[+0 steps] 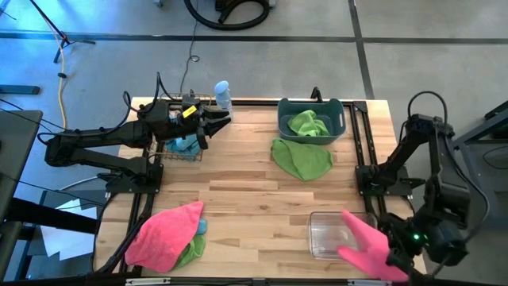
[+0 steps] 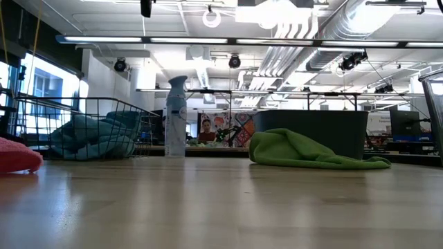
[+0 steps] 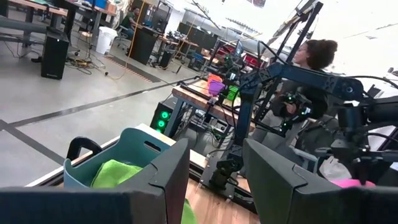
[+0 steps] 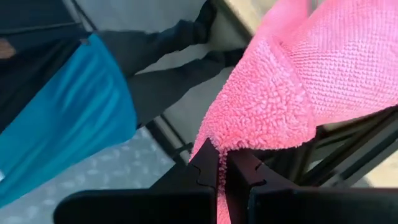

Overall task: Sort microfiber towel by color & place in baskets
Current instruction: Put the top pink towel into the transparent bin

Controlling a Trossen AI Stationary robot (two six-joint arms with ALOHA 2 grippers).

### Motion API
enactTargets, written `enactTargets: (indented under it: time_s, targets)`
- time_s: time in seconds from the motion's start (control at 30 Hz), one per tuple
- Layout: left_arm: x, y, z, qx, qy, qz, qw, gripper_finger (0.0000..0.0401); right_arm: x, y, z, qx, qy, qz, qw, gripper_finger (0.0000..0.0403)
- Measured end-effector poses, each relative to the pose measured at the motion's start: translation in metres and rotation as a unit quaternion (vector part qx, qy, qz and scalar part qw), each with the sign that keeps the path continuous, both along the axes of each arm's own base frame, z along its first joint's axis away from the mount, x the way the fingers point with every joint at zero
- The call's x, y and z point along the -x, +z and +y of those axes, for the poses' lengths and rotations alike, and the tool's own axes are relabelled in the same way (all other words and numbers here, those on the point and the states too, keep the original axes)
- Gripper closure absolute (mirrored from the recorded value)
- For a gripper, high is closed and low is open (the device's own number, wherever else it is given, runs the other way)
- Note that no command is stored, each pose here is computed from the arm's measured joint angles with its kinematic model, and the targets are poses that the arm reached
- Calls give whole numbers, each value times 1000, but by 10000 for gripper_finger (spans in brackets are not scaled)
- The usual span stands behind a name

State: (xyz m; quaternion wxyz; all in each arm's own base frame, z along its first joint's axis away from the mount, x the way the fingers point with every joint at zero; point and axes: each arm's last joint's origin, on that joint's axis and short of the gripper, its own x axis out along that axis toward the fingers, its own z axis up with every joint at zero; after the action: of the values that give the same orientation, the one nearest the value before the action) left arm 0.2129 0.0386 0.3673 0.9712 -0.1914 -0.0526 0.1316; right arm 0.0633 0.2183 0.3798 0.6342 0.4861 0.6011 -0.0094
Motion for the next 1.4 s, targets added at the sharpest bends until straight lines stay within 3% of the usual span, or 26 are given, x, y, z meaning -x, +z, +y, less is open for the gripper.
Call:
enactTargets:
  time_s: [0.33,0.7,1.0,1.2,1.4]
  targets:
    - [0,0,0,-11,1,4,1000,263,15,2,11,-40,0,21,999,403]
    - [0,0,0,-17,1,5,1000,263,-19,3,-14,22,-74,-63,995,403]
    - [0,0,0,-21,1,6,1000,263,-28,-5,-35,92,-141,-13,986,403]
    - [0,0,0,-22,1,7,1000,263,-25,-12,-35,95,-152,39,983,403]
    - [0,0,0,-22,1,6,1000,263,-31,-52,-26,75,-153,109,979,403]
